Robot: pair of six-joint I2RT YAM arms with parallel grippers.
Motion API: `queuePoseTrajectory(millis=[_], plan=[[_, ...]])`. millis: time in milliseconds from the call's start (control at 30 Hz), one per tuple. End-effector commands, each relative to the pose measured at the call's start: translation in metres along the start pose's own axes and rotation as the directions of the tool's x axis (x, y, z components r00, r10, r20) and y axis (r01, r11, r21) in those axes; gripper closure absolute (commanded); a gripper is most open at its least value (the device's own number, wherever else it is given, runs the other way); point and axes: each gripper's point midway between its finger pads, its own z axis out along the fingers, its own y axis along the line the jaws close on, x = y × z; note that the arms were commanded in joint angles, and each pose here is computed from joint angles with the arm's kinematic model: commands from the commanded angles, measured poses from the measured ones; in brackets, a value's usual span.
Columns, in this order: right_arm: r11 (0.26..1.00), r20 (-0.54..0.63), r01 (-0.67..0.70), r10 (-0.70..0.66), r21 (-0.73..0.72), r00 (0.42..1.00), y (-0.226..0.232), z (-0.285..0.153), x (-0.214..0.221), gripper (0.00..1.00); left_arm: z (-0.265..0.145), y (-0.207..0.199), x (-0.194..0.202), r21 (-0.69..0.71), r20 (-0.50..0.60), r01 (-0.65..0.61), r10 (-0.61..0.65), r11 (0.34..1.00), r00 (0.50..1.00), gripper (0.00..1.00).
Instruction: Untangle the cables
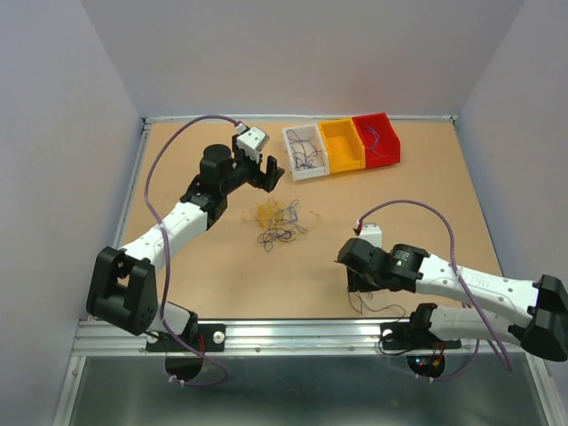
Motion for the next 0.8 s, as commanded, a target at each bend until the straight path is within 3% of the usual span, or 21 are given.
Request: queuePoseTrajectory(millis=[0,133,267,400,533,767], plan=[[0.999,0.038,-0.024,0.023,0.033,0.999,0.007,0.011,-0.009,0.49,-0.001,0.001,-0.034,-0.007,0.082,-0.043,0.043,0.999,0.996,0.11],[0.999,0.022,-0.006,0.005,0.037,1.000,0.016,0.028,-0.006,0.49,-0.001,0.000,-0.035,-0.005,0.082,-0.043,0.043,0.999,0.996,0.11],[0.993,0.007,0.015,-0.016,0.113,1.000,0.011,0.047,-0.001,0.58,0.000,0.000,-0.033,-0.003,0.079,-0.042,0.042,0.999,0.996,0.11],[0.984,-0.030,0.034,-0.029,0.178,0.999,0.004,0.059,0.009,0.48,0.000,0.000,-0.033,-0.002,0.079,-0.044,0.044,0.999,0.996,0.11],[0.975,-0.092,0.054,-0.035,0.214,0.995,-0.004,0.067,0.025,0.33,-0.001,-0.001,-0.034,0.001,0.080,-0.045,0.044,0.999,0.996,0.11],[0.980,-0.135,0.053,-0.027,0.191,0.990,-0.011,0.064,0.043,0.33,0.000,-0.002,-0.034,0.006,0.079,-0.045,0.044,0.999,0.996,0.11]])
